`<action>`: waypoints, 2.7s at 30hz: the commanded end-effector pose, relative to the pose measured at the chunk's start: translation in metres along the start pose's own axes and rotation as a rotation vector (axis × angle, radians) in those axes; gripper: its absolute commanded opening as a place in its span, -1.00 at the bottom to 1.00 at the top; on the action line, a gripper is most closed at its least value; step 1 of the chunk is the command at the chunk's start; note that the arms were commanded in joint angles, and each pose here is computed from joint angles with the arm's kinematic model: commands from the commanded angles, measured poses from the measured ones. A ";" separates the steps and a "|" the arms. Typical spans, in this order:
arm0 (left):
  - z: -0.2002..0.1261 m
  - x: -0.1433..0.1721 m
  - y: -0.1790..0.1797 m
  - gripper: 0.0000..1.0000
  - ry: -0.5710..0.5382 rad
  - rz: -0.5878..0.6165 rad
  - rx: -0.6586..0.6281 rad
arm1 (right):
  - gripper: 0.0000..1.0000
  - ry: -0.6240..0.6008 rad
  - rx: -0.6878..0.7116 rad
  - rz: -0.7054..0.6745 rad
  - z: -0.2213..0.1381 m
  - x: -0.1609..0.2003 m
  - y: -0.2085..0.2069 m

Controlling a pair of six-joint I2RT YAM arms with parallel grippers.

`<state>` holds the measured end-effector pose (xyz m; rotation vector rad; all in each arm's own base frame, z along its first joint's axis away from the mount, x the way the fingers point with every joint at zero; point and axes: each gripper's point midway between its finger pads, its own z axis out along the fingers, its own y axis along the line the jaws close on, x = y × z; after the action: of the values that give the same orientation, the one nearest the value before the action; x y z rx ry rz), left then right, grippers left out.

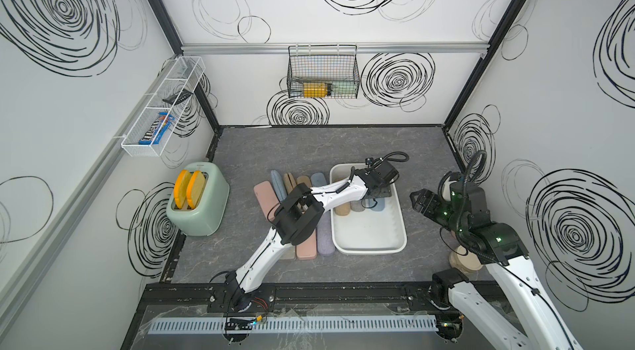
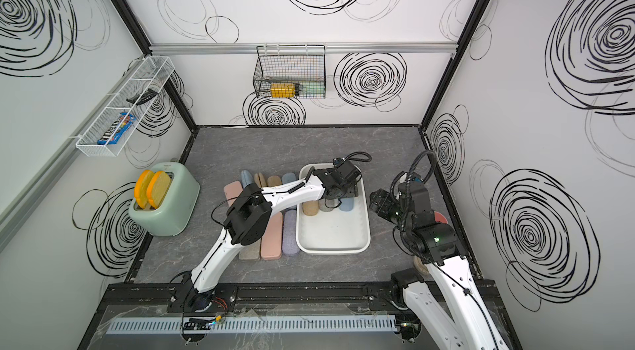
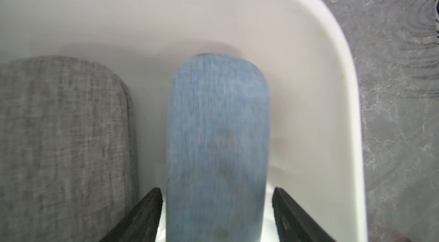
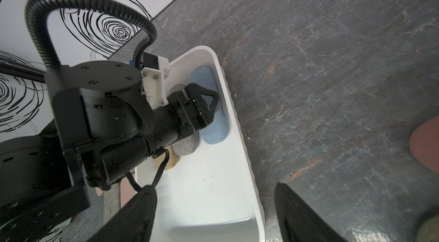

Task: Put the glasses cases into the storage boxes
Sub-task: Place the glasses case in the storage box, then pick up the glasses case at the center of the board.

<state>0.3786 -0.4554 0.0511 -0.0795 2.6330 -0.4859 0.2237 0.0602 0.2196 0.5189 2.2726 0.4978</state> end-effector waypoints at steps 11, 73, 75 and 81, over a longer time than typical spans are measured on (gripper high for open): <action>-0.079 -0.035 -0.030 0.63 -0.140 0.041 0.086 | 0.62 0.034 -0.063 0.000 -0.003 0.000 0.017; -0.238 -0.024 0.346 0.69 -0.338 -0.223 -0.087 | 0.20 0.475 0.008 -0.633 0.251 0.200 0.234; -0.233 -0.020 0.345 0.69 -0.327 -0.219 -0.085 | 0.22 0.476 0.022 -0.639 0.254 0.201 0.232; -0.229 -0.020 0.342 0.70 -0.314 -0.217 -0.078 | 0.33 0.490 0.019 -0.635 0.263 0.207 0.234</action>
<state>0.2984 -0.0584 0.1272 -0.4500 2.3574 -0.4194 0.3341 0.4156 0.0550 -0.3726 2.6880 0.3327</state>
